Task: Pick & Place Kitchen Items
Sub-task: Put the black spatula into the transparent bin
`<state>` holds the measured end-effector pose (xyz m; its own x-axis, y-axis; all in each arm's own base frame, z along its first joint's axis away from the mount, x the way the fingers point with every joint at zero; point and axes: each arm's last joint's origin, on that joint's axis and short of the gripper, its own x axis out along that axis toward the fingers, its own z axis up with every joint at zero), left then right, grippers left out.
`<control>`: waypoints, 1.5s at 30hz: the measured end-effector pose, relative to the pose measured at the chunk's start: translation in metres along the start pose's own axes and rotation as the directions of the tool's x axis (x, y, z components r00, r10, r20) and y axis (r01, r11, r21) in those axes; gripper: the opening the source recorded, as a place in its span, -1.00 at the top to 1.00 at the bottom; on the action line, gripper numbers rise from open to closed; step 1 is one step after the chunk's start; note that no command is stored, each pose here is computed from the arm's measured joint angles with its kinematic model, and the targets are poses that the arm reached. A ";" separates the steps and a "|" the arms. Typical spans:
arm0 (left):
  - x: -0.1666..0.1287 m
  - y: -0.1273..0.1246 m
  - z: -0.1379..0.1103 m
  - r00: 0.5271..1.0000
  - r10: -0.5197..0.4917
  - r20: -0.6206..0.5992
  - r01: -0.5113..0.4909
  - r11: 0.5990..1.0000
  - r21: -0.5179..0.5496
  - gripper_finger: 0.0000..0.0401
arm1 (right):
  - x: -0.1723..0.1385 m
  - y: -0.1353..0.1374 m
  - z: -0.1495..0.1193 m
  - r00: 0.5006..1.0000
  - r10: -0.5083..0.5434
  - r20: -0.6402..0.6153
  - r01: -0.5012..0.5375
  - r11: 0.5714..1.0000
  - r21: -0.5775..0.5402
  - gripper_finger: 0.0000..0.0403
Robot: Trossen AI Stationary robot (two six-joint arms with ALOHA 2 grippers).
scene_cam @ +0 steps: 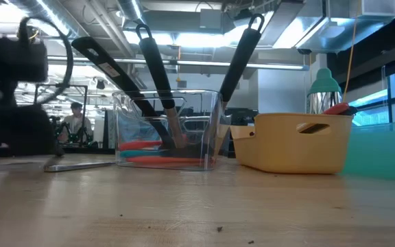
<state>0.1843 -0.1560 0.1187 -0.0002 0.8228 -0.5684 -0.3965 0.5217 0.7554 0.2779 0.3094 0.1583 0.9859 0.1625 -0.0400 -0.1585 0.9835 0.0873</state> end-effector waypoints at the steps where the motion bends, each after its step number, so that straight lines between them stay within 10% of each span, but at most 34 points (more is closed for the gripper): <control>1: -0.004 0.003 0.002 1.000 0.017 0.005 -0.017 1.000 0.002 0.97 | 0.000 0.000 0.000 1.000 0.000 0.000 0.000 1.000 0.000 -0.31; 20: -0.099 0.032 0.062 0.876 -0.118 0.468 0.195 0.973 -0.120 0.99 | 0.000 0.000 0.000 1.000 0.002 -0.001 -0.002 0.999 0.048 -0.31; 37: -0.093 0.054 0.120 0.899 -0.066 0.433 0.079 0.997 -0.012 0.99 | 0.000 0.000 0.000 1.000 0.020 -0.003 -0.020 0.997 0.070 -0.31; 45: -0.129 0.080 0.145 0.815 -0.037 0.579 0.063 0.998 -0.025 0.99 | 0.000 0.000 -0.001 1.000 0.020 -0.007 -0.020 0.997 0.071 -0.31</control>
<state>0.2861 -0.1873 0.2999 0.5458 0.7815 -0.3021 -0.4190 0.5668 0.7093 0.2784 0.3095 0.1578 0.9821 0.1829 -0.0454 -0.1737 0.9720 0.1584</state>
